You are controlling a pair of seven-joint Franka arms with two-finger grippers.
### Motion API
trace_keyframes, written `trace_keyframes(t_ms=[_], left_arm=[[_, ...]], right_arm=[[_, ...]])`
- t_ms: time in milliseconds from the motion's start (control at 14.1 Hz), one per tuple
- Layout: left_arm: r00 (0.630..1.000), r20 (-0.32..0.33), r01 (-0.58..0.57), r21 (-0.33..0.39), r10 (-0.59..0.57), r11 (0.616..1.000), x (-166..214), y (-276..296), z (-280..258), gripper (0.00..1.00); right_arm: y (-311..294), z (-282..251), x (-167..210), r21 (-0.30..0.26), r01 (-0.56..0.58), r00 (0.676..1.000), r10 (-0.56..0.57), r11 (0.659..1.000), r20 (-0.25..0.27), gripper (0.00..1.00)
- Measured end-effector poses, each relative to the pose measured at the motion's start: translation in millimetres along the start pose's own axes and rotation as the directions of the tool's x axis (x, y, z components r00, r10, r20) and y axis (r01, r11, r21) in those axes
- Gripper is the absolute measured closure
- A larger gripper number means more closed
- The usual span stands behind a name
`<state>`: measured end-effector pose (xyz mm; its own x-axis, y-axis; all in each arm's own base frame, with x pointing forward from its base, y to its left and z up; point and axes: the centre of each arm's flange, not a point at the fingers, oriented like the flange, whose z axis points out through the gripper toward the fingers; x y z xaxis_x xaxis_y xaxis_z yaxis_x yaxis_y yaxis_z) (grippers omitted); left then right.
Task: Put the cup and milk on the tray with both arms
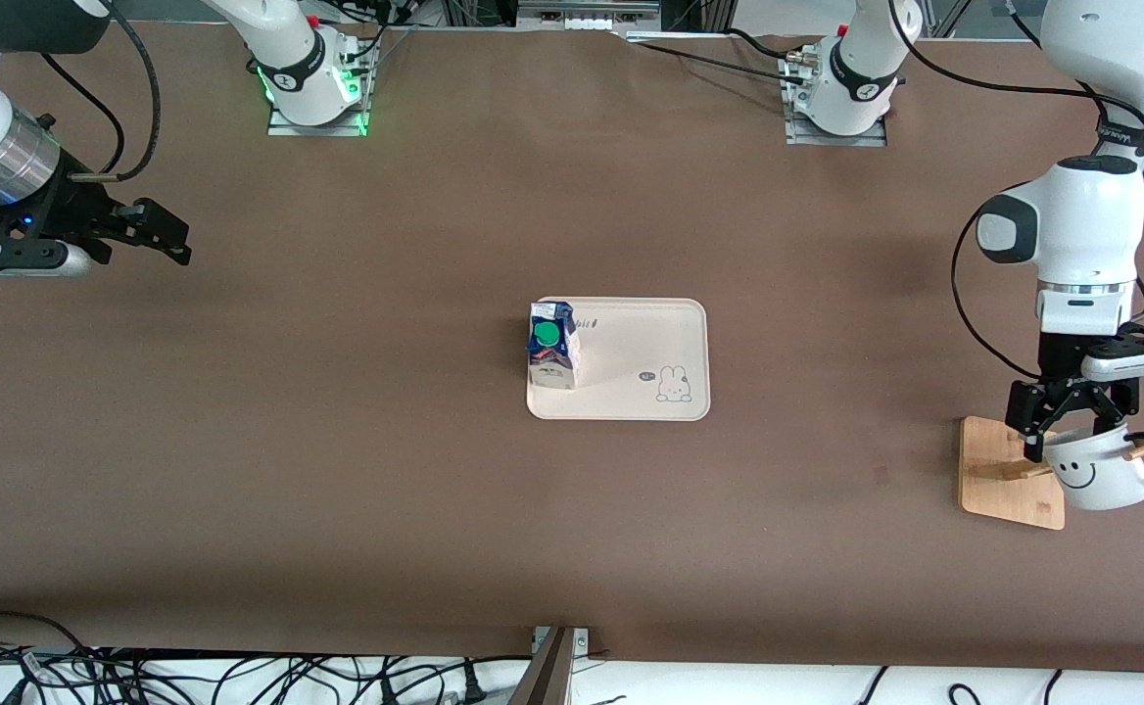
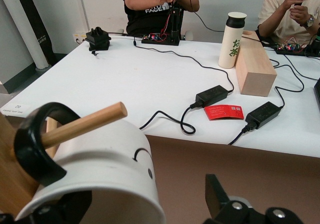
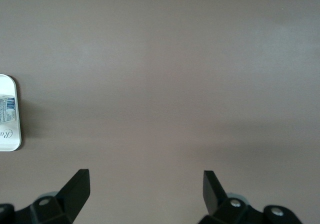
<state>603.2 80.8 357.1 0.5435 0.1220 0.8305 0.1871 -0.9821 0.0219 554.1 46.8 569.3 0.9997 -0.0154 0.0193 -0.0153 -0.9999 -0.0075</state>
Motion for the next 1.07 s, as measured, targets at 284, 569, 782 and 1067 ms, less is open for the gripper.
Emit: trace_keyframes(t_ms=[284, 569, 782, 1067], left_arm=[[0.999, -0.037, 0.001, -0.003, -0.001, 1.000, 18.2, 1.5, -1.6, 0.00], [0.999, -0.043, 0.003, -0.004, -0.003, 1.000, 20.9, 2.0, -1.9, 0.00], [0.999, -0.043, 0.009, -0.004, -0.009, 1.000, 20.9, 2.0, -2.0, 0.33], [0.999, -0.039, 0.013, -0.007, -0.013, 1.000, 19.4, 3.6, -1.7, 0.71]], right_arm=[[-1.5, -1.6, 7.9, -0.003, 0.001, 1.000, -0.001, 1.000, -0.002, 0.00], [-3.8, -5.9, 9.1, -0.003, 0.004, 1.000, -0.004, 1.000, -0.011, 0.00], [-3.9, -7.1, 9.8, -0.002, 0.004, 1.000, -0.004, 1.000, -0.014, 0.00], [-3.7, -6.3, 10.2, -0.003, 0.004, 1.000, -0.004, 1.000, -0.013, 0.00]])
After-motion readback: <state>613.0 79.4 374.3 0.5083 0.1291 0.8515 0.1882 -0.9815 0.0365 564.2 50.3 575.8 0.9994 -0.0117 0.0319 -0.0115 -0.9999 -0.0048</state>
